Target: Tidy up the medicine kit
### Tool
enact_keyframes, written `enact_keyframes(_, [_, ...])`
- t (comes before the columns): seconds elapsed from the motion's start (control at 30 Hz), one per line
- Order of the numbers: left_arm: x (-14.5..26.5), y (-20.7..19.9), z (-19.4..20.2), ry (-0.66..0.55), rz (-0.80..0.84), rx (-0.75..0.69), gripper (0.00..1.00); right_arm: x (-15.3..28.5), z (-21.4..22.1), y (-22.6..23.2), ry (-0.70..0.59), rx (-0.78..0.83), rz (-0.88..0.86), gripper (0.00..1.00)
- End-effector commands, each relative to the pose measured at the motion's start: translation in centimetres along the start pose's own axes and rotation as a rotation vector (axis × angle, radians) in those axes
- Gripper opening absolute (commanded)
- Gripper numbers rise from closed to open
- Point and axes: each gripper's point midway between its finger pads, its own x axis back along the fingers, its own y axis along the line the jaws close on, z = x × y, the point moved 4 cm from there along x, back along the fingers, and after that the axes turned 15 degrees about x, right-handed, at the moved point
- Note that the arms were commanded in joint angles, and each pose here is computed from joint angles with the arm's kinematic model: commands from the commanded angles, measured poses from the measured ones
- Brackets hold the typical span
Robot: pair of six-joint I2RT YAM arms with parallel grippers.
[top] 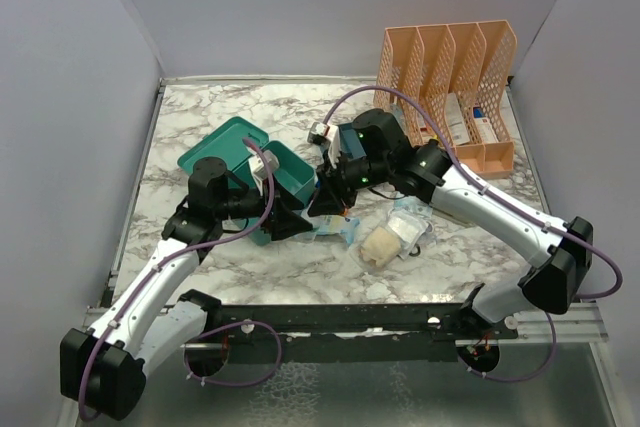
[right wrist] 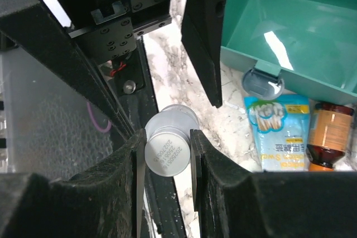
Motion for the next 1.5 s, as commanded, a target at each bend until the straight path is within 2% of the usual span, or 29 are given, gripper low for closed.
enact_keyframes(0.0, [-0.1, -1.3, -0.4, 0.003, 0.070, -0.032, 0.75, 0.2, -2.3, 1.1, -0.081, 0.041, -0.109, 0.18])
enact_keyframes(0.37, [-0.3, -2.9, 0.7, 0.038, 0.133, -0.049, 0.75, -0.2, -2.9, 1.6, -0.114, 0.029, -0.162, 0.18])
enact_keyframes(0.43, [-0.3, -2.9, 0.8, 0.040, 0.133, -0.043, 0.71, -0.2, -2.9, 1.6, -0.114, 0.024, -0.166, 0.18])
enact_keyframes(0.67, [-0.6, -2.3, 0.9, 0.043, 0.107, -0.011, 0.42, 0.0, -3.2, 1.5, -0.123, 0.014, -0.143, 0.19])
enact_keyframes(0.73, [-0.6, -1.9, 0.7, 0.029, 0.079, -0.003, 0.38, 0.1, -3.3, 1.2, -0.126, 0.002, -0.116, 0.29])
enact_keyframes(0.83, [-0.7, -1.4, 0.2, -0.003, 0.022, 0.014, 0.35, 0.5, -3.6, 1.0, -0.148, -0.010, -0.063, 0.50])
enact_keyframes(0.93, [-0.7, -0.6, -0.6, -0.058, -0.059, 0.048, 0.36, 1.5, -4.0, 0.6, -0.191, -0.026, 0.034, 0.62])
enact_keyframes(1.13, [-0.3, 1.2, -2.9, -0.229, -0.253, 0.173, 0.36, 4.7, -5.4, -2.1, -0.252, -0.126, 0.365, 0.63])
enact_keyframes(1.23, [0.7, 2.9, -5.0, -0.393, -0.420, 0.274, 0.36, 6.3, -4.7, -2.7, -0.265, -0.203, 0.496, 0.63])
enact_keyframes(1.37, [2.3, 5.7, -6.9, -0.613, -0.628, 0.424, 0.37, 7.3, -3.2, -2.8, -0.295, -0.303, 0.573, 0.62])
enact_keyframes(1.47, [3.1, 7.3, -8.0, -0.773, -0.701, 0.524, 0.37, 8.0, -2.2, -2.9, -0.330, -0.340, 0.628, 0.62])
